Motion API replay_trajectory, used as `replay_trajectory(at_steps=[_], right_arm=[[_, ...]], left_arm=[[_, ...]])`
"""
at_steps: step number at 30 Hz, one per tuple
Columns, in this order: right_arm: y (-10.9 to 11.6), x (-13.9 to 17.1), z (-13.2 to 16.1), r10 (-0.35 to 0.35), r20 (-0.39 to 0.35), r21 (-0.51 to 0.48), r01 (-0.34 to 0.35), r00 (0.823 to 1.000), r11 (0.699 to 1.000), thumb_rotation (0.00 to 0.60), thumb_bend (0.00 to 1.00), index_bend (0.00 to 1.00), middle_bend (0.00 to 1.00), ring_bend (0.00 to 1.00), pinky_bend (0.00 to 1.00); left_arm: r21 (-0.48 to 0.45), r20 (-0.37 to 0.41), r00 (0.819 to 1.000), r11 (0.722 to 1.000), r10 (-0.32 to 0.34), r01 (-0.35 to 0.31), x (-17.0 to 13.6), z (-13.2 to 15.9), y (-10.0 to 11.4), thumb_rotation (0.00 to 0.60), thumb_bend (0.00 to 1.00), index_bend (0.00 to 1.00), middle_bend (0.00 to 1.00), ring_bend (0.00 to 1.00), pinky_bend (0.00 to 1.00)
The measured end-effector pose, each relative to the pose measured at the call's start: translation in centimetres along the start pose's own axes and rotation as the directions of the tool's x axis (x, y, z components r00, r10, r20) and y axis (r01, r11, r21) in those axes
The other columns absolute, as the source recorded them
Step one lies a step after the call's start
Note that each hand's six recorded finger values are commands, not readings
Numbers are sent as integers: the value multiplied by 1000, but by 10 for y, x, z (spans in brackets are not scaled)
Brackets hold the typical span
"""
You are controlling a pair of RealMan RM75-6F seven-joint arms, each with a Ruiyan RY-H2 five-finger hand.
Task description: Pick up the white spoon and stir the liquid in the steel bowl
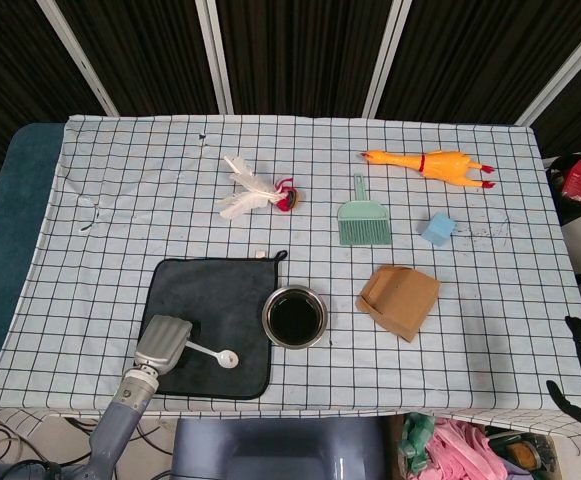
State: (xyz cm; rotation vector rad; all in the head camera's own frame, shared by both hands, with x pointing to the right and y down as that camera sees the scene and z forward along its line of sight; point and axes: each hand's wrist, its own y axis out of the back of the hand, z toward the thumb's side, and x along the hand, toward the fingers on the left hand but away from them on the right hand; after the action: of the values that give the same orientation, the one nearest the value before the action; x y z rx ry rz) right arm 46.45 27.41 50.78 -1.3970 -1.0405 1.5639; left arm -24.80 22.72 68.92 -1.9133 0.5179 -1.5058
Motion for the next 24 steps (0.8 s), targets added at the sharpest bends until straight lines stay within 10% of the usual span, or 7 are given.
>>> replay_trajectory(at_steps=[24], right_arm=[[0, 0, 0, 1, 0, -2, -1, 1000, 1000, 600, 213, 0, 95, 139, 255]], left_arm=[[-38, -21, 999, 999, 23, -24, 4, -5, 4, 600, 467, 620, 1000, 999, 934]])
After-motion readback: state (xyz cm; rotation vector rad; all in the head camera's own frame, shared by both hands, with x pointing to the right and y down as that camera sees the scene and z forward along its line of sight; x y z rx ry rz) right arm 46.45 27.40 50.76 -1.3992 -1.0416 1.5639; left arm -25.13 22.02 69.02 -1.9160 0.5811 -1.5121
